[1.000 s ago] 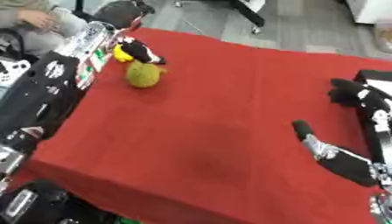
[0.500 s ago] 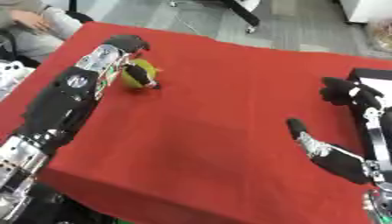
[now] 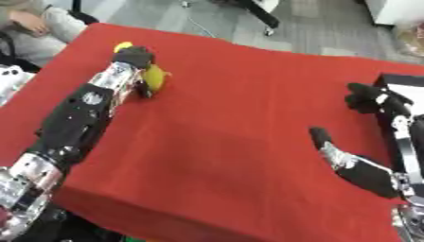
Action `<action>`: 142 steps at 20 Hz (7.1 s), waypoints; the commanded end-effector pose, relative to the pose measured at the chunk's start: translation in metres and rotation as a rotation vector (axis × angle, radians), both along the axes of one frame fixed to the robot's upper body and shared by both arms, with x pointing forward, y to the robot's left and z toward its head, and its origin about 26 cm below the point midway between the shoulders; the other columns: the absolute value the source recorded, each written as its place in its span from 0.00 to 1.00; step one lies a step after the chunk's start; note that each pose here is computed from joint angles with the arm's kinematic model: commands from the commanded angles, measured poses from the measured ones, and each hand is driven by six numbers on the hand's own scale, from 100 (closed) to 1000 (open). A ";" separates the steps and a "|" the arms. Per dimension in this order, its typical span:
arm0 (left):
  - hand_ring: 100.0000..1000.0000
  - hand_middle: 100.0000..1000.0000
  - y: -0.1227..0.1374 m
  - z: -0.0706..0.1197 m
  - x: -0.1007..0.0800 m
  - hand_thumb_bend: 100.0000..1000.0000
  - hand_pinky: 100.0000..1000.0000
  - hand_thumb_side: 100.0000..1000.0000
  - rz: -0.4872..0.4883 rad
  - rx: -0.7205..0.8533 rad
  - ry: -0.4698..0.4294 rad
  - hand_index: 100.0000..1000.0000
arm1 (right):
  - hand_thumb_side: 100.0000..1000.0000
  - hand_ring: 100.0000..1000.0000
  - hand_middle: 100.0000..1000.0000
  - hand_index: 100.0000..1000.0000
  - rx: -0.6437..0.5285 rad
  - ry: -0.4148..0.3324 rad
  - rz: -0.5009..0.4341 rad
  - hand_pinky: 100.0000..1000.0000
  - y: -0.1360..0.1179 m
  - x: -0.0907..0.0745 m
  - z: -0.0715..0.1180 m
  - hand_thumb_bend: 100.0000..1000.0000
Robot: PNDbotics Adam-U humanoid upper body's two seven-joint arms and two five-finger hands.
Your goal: Pick up the objects with one hand, pass them to the other hand, and then place them into the box on the other side of the table.
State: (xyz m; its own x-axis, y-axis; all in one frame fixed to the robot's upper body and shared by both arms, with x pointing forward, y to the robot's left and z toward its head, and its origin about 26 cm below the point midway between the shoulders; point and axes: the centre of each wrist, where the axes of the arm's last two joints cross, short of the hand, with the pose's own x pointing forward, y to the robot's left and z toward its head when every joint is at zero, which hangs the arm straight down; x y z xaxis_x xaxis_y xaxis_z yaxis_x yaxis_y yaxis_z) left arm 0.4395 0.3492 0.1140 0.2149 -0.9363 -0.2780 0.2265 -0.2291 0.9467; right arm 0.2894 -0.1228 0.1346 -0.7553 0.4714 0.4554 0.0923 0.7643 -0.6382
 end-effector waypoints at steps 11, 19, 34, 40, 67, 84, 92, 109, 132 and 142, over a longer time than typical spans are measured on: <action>0.31 0.26 -0.024 0.074 -0.029 0.00 0.51 0.06 -0.188 -0.285 -0.297 0.38 | 0.46 0.61 0.59 0.79 -0.024 -0.056 0.018 0.60 0.001 0.001 0.017 0.42; 0.31 0.26 -0.081 0.099 -0.073 0.00 0.50 0.15 -0.496 -0.732 -0.260 0.36 | 0.42 0.64 0.62 0.81 -0.123 -0.145 0.077 0.63 0.003 -0.003 0.051 0.47; 0.34 0.28 -0.161 0.109 -0.114 0.00 0.52 0.26 -0.843 -1.268 0.161 0.38 | 0.42 0.72 0.71 0.85 -0.225 -0.224 0.143 0.68 0.008 -0.009 0.081 0.59; 0.36 0.30 -0.176 0.112 -0.117 0.00 0.54 0.32 -0.922 -1.356 0.283 0.40 | 0.41 0.70 0.69 0.85 -0.243 -0.211 0.186 0.65 0.016 -0.013 0.079 0.60; 0.44 0.38 -0.185 0.128 -0.141 0.00 0.60 0.43 -1.088 -1.446 0.524 0.48 | 0.19 0.46 0.43 0.61 -0.245 -0.165 0.209 0.41 0.021 -0.016 0.073 0.10; 0.62 0.61 -0.160 0.093 -0.109 0.28 0.69 0.93 -0.857 -1.424 0.358 0.72 | 0.00 0.26 0.16 0.11 -0.088 -0.251 0.003 0.27 0.007 -0.009 0.082 0.00; 0.63 0.62 -0.127 0.077 -0.093 0.24 0.69 0.96 -0.678 -1.503 0.108 0.72 | 0.00 0.26 0.16 0.11 -0.044 -0.265 -0.176 0.27 -0.025 0.004 0.098 0.00; 0.61 0.60 -0.072 0.052 -0.116 0.14 0.69 0.93 -0.545 -1.640 -0.268 0.70 | 0.00 0.27 0.17 0.17 0.272 0.209 -0.916 0.25 -0.176 0.151 0.034 0.07; 0.62 0.61 -0.051 0.054 -0.117 0.08 0.69 0.91 -0.468 -1.496 -0.392 0.70 | 0.40 0.67 0.67 0.85 -0.072 0.083 -0.802 0.61 -0.162 0.121 0.053 0.67; 0.66 0.64 -0.018 0.071 -0.082 0.01 0.71 0.74 -0.248 -1.069 -0.506 0.74 | 0.43 0.61 0.58 0.80 0.057 -0.025 -0.303 0.58 -0.034 0.026 0.066 0.60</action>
State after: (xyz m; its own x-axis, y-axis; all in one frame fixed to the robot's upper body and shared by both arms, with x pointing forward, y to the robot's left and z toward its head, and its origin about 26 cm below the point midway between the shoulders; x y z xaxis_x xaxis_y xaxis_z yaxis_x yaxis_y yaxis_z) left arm 0.3549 0.3208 0.1735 -0.1657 -0.6061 0.7779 -0.1127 0.7953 0.5957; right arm 0.3268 -0.1686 0.1879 -0.5273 0.6912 0.4942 0.3497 0.7066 -0.6151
